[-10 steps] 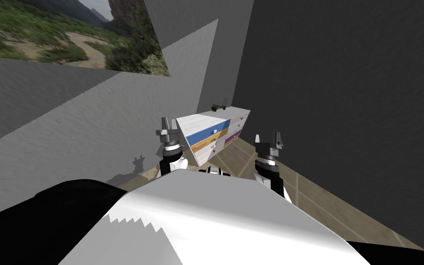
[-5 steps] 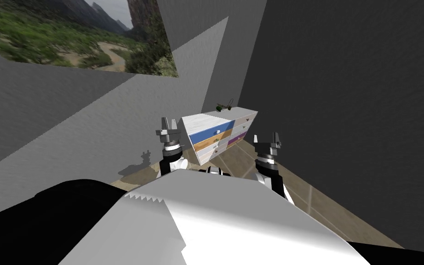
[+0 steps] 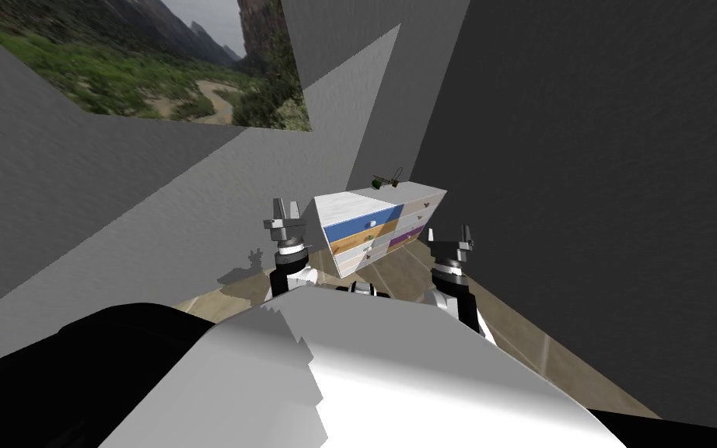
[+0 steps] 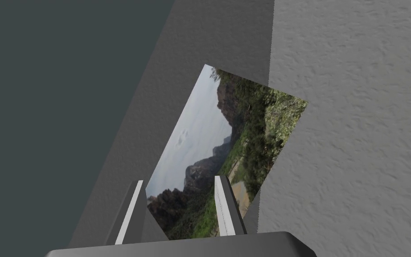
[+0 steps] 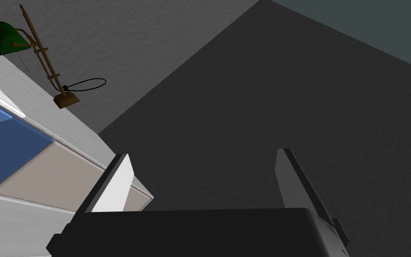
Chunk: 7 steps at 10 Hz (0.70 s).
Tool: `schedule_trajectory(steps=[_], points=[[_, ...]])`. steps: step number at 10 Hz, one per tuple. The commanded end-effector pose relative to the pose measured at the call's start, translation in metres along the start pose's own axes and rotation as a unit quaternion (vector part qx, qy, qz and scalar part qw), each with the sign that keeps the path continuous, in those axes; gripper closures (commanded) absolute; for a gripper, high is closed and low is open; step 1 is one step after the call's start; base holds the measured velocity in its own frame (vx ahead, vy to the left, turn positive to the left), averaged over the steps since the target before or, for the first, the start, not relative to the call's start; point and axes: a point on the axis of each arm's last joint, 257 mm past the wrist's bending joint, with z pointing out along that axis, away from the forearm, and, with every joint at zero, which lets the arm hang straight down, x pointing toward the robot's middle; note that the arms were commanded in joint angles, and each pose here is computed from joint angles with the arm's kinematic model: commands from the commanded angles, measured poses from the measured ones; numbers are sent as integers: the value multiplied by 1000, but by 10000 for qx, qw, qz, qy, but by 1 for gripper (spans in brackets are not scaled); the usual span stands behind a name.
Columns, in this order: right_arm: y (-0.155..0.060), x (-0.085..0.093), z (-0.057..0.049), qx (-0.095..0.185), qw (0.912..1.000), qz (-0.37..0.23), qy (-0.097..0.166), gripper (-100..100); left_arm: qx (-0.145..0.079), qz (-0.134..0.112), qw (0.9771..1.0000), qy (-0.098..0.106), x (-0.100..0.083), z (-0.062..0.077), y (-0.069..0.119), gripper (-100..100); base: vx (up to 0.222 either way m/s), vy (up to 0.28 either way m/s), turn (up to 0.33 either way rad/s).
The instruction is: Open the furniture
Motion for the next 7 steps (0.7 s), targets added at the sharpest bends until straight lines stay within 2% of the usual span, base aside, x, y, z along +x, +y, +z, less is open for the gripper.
schedule_trajectory(steps=[1, 4, 5, 6, 7], points=[[-4, -9, 0, 7, 9992, 393, -68, -100, 0, 0, 10000, 0, 0, 0, 0, 0, 8, -36, 120], [-12, -26, 2, -5, 9949, 984, -219, -100, 0, 0, 10000, 0, 0, 0, 0, 0, 9, -38, 212], [-12, -26, 2, -7, 9938, 1086, -219, -100, 0, 0, 10000, 0, 0, 0, 0, 0, 3, -40, 145], [-16, -35, 2, -23, 9906, 1331, -306, -100, 0, 0, 10000, 0, 0, 0, 0, 0, -3, -46, 251], [-16, -35, 2, -26, 9890, 1447, -306, -100, 0, 0, 10000, 0, 0, 0, 0, 0, 4, -42, 125]])
